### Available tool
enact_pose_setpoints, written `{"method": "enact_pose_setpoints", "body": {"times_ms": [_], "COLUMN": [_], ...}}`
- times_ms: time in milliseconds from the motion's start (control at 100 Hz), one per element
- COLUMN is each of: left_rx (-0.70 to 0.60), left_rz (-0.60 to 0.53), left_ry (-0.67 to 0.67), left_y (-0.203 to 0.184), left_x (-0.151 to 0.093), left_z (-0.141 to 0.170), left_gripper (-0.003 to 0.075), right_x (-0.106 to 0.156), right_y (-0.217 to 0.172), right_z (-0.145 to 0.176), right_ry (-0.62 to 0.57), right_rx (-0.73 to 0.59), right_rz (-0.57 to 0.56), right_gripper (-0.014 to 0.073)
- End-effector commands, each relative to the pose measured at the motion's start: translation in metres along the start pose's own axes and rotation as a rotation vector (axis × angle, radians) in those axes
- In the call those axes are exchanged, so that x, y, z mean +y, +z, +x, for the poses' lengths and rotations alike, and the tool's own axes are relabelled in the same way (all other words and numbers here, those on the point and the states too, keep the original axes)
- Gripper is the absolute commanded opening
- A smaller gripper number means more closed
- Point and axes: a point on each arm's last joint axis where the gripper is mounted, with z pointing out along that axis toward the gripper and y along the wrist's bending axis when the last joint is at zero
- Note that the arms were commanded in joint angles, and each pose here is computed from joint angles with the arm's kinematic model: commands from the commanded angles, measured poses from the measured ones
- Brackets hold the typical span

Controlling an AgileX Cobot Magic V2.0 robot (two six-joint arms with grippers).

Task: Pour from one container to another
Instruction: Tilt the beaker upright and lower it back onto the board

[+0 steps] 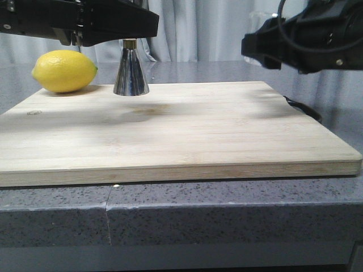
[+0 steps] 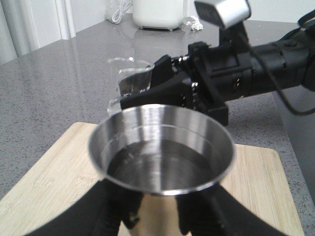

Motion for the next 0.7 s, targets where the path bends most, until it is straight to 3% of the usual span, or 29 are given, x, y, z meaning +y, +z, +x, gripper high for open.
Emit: {"method": "enact_pose_setpoints", "body": {"times_ms": [0,310,690], "left_rx": [-0.160,-0.160,-0.160], "left_rz": [0.054,0.054,0.054], "left_ry": [0.037,0.037,0.037], "left_y": [-0.003,-0.003,-0.003], "left_x": [-0.010,-0.010,-0.010], "left_z": [-0.034,-0.034,-0.034], "left_gripper": [0.0206,0.0206,0.0206], "right_x": [0.001,0.001,0.001], "right_y": [0.007,0.030,0.031], "right_z": [-0.021,-0.012,-0.011], "right_ry": [-0.007,-0.035,-0.040], "right_rx": [-0.156,-0.027,-0.016], "right_rz": [-0.015,-0.029,-0.034], "right_gripper": [0.0310,0.0310,0.0310]}}
